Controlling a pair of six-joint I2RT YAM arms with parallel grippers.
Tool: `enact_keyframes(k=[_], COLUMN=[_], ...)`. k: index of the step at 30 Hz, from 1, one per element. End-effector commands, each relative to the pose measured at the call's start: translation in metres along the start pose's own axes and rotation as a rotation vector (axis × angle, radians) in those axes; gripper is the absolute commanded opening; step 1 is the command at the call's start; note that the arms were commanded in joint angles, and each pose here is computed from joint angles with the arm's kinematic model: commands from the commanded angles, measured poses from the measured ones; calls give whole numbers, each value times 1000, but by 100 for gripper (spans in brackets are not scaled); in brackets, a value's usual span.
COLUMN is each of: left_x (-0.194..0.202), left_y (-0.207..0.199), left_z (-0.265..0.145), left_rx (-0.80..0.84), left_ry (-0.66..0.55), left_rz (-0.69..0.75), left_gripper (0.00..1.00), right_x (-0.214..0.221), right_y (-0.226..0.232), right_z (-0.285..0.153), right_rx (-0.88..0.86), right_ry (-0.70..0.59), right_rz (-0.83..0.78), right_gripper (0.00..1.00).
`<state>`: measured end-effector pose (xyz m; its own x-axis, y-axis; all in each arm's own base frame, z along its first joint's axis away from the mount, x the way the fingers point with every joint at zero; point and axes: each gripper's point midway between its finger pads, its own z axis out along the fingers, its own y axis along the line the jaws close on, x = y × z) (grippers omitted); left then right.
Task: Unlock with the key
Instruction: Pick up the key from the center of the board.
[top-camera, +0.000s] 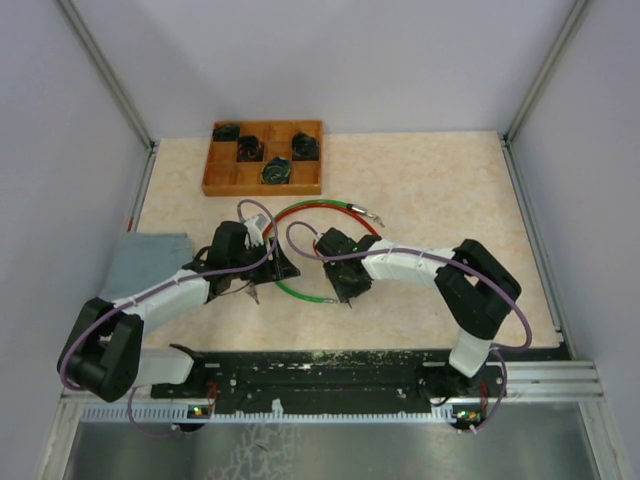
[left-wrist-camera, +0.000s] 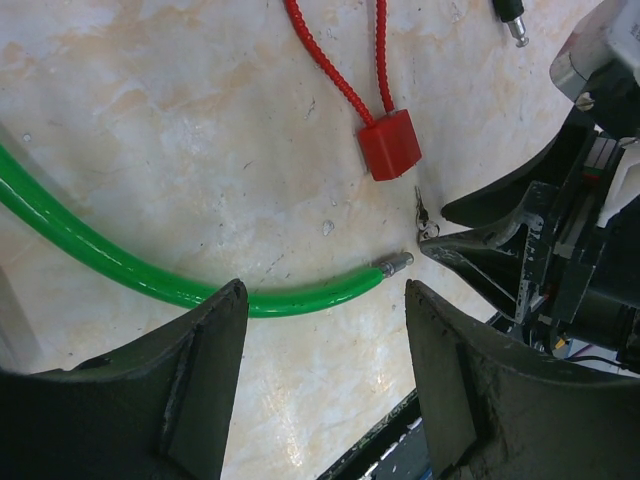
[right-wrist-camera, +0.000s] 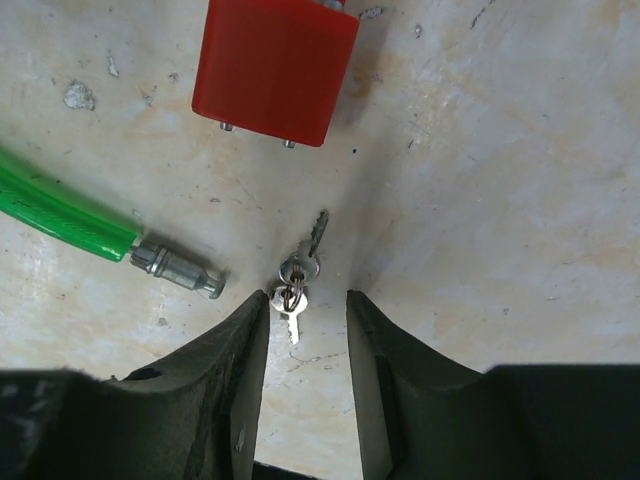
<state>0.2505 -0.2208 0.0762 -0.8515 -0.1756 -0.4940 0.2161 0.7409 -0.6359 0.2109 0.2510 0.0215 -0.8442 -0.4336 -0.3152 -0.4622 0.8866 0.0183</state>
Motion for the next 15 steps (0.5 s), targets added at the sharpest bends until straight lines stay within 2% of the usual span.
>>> enact_keyframes(k=[1, 7, 14, 15], left_x=[-1, 1, 4, 4], left_y=[-5, -6, -15, -17], left_z=[0, 0, 0, 0], left_rx=[30, 38, 91, 103], left_ry=[-6, 0, 15, 16], left_rz=[9, 5, -9, -9], left_gripper=[69, 69, 69, 69], right_x=[-6, 2, 1, -2], right_y=[6, 5, 3, 3], right_z=[3, 14, 4, 1], right_rx=[-6, 3, -2, -13], right_ry=[-33, -2, -54, -74], right_rz=[25, 24, 25, 25], right_gripper=[36, 30, 1, 0])
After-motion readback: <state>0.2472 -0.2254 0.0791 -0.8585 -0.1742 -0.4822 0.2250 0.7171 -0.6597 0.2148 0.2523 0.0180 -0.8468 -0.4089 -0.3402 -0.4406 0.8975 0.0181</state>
